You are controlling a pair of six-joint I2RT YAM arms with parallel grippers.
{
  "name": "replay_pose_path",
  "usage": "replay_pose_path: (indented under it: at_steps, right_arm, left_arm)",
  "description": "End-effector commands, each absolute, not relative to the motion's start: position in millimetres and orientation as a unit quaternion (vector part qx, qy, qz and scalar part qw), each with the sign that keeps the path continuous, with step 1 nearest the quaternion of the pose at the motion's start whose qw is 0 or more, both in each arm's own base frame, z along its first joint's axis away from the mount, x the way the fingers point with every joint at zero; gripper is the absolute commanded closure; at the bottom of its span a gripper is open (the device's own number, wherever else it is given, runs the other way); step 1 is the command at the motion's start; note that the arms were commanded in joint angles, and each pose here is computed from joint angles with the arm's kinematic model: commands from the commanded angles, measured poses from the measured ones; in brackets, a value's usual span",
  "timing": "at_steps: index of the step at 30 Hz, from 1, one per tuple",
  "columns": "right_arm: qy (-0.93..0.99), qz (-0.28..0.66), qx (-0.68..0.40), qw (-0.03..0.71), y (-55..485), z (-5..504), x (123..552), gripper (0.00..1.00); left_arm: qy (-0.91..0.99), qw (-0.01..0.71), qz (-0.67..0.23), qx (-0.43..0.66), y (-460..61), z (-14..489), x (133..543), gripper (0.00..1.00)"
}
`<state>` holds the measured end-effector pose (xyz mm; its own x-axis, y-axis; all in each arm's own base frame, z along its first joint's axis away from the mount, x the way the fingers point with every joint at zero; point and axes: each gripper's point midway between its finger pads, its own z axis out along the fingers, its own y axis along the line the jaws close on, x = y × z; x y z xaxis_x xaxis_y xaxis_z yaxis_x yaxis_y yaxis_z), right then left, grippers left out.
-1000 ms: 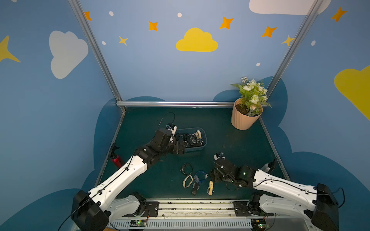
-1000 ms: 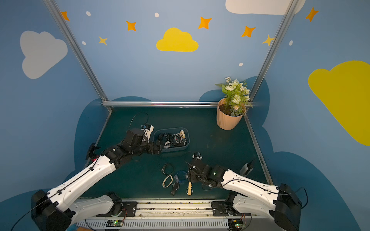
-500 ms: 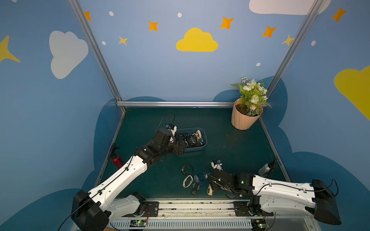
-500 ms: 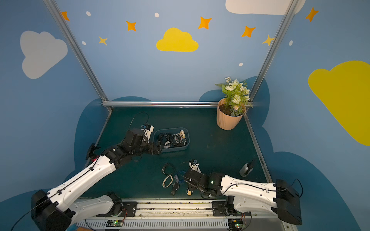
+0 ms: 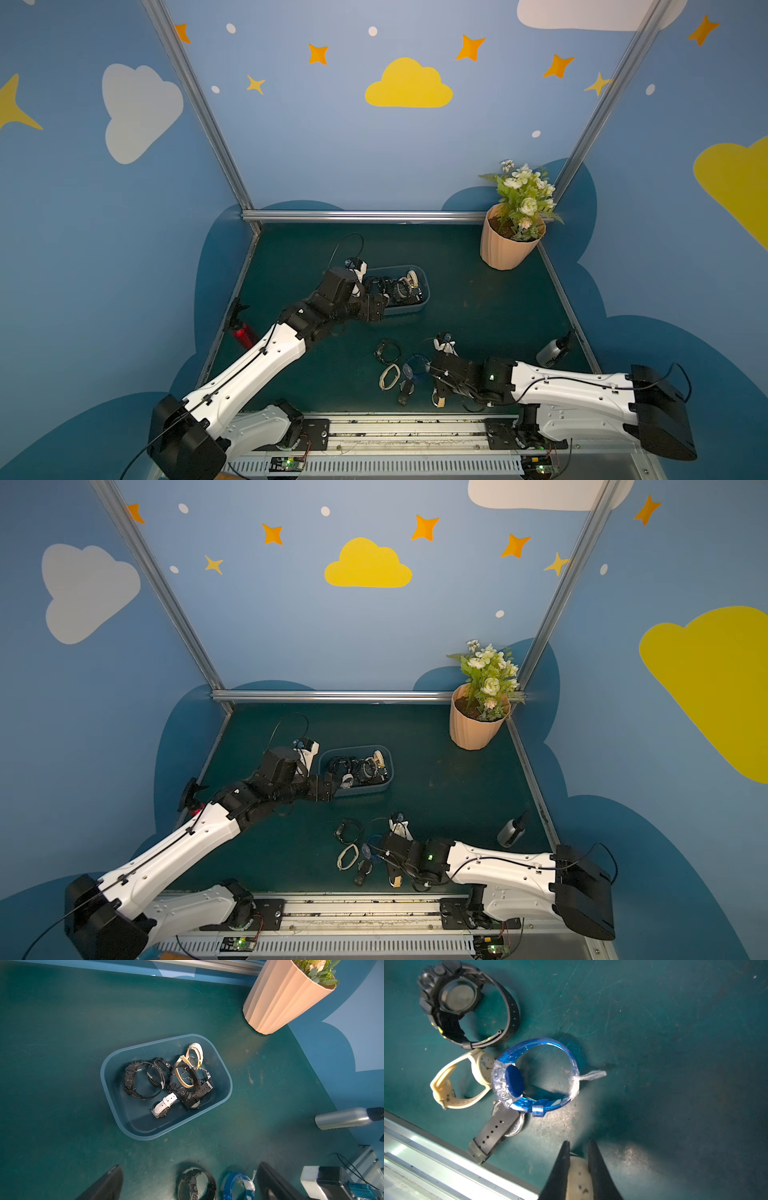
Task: Put the watch into the storage box
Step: Pick up the watch at the center of the board, then place the watch in the storage box.
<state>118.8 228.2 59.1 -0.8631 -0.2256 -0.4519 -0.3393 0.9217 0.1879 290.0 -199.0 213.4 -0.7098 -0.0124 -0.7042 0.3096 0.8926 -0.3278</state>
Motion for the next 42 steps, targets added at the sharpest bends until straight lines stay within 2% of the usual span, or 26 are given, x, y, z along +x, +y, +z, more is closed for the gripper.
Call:
replay_pose_path:
  at_steps: [1, 7, 13, 19, 27, 37, 42]
  right_arm:
    - [0.955, 0.130, -0.152, 0.219, 231.9, 65.1, 120.4, 0.89]
    - [0.952, 0.113, -0.140, 0.249, 221.9, 77.6, 130.4, 0.92]
    - [0.935, 0.095, -0.131, 0.316, 206.9, 118.3, 159.7, 0.93]
    - [0.905, 0.117, -0.105, 0.395, 205.1, 163.5, 204.5, 0.92]
    - [0.862, 0.137, -0.100, 0.477, 234.6, 217.9, 286.8, 0.93]
    - [0.864, 0.133, -0.137, 0.466, 264.3, 220.0, 367.0, 0.92]
    - [0.872, 0.124, -0.158, 0.445, 278.5, 205.9, 387.0, 0.92]
  left_arm:
    - [0.898, 0.376, -0.212, 0.084, -196.7, 219.5, 290.6, 0.00]
    - [0.898, 0.377, -0.210, 0.084, -195.7, 219.7, 290.8, 0.00]
    - [0.898, 0.378, -0.207, 0.083, -195.1, 219.6, 291.1, 0.00]
    - [0.899, 0.380, -0.202, 0.081, -192.5, 220.1, 291.5, 0.00]
    - [0.900, 0.383, -0.193, 0.079, -189.2, 221.1, 292.6, 0.00]
    - [0.896, 0.396, -0.187, 0.080, -185.1, 226.2, 292.4, 0.00]
    - [0.898, 0.393, -0.182, 0.080, -184.9, 224.4, 293.3, 0.00]
